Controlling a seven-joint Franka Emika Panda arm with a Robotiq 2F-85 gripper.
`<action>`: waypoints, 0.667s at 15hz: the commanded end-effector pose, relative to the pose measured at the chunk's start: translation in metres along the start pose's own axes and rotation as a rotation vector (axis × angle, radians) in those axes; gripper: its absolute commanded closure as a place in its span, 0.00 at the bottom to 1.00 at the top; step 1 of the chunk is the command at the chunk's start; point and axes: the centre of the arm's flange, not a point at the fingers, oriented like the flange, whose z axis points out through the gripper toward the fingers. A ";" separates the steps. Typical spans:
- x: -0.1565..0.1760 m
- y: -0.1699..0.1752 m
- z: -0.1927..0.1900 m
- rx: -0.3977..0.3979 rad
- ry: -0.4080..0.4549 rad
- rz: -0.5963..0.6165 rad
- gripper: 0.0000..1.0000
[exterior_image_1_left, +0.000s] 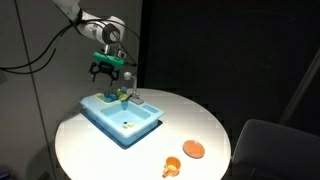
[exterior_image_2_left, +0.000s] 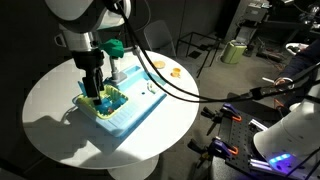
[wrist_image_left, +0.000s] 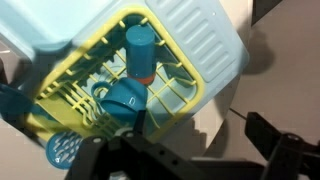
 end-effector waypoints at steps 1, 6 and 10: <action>0.016 0.018 -0.006 0.035 -0.035 -0.047 0.00; 0.024 0.032 0.007 0.046 -0.055 -0.092 0.00; 0.029 0.042 0.024 0.052 -0.072 -0.124 0.00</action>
